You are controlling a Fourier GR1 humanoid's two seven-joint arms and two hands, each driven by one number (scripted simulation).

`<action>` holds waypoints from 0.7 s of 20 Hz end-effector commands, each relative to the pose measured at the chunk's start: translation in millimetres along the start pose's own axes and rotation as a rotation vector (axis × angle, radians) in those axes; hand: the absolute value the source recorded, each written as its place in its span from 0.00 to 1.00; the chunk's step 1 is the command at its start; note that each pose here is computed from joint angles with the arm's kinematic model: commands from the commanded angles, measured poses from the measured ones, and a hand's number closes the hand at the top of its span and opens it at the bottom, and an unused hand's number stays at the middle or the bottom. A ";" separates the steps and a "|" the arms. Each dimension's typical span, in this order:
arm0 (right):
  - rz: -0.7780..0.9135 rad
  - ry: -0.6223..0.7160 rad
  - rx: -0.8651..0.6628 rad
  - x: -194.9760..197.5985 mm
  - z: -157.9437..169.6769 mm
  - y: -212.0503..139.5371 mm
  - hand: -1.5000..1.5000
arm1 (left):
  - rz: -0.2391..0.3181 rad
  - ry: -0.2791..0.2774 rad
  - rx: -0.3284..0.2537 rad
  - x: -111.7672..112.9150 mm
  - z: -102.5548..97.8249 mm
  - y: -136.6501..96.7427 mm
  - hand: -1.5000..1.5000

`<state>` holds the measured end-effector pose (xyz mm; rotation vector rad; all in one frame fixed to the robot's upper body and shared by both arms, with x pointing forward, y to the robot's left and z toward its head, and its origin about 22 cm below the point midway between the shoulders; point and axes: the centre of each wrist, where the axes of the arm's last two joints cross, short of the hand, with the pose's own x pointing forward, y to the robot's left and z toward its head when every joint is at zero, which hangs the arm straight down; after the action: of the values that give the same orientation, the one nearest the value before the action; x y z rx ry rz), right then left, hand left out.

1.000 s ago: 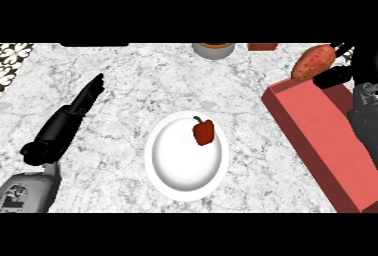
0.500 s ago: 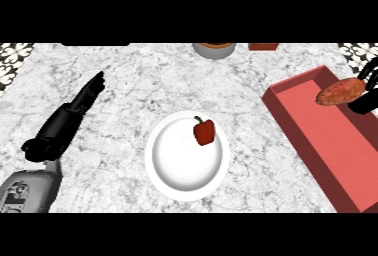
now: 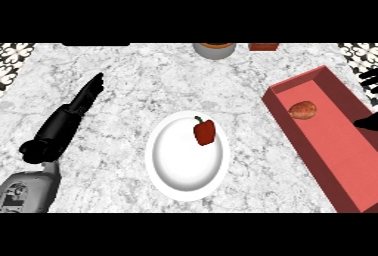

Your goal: Pick the sweet potato from the plate and place it in the cardboard box

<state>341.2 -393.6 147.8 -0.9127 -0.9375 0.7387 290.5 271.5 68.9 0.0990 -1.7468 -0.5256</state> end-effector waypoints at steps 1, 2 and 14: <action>-0.160 -0.154 -0.117 3.3 6.3 -15.1 0.00 | -0.003 -0.008 0.013 -0.1 2.2 6.9 0.50; -0.242 -0.211 -0.200 3.4 8.7 -22.6 0.00 | 0.005 0.018 0.015 -6.8 -0.4 -4.6 0.50; -1.079 -0.146 -0.501 -75.5 7.2 -18.8 0.00 | -0.005 0.011 -0.001 7.4 2.7 -5.8 0.50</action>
<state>322.4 -438.3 150.8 -0.6522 -1.5433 -0.2112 283.9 272.9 66.2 0.1007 -1.7418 -0.5208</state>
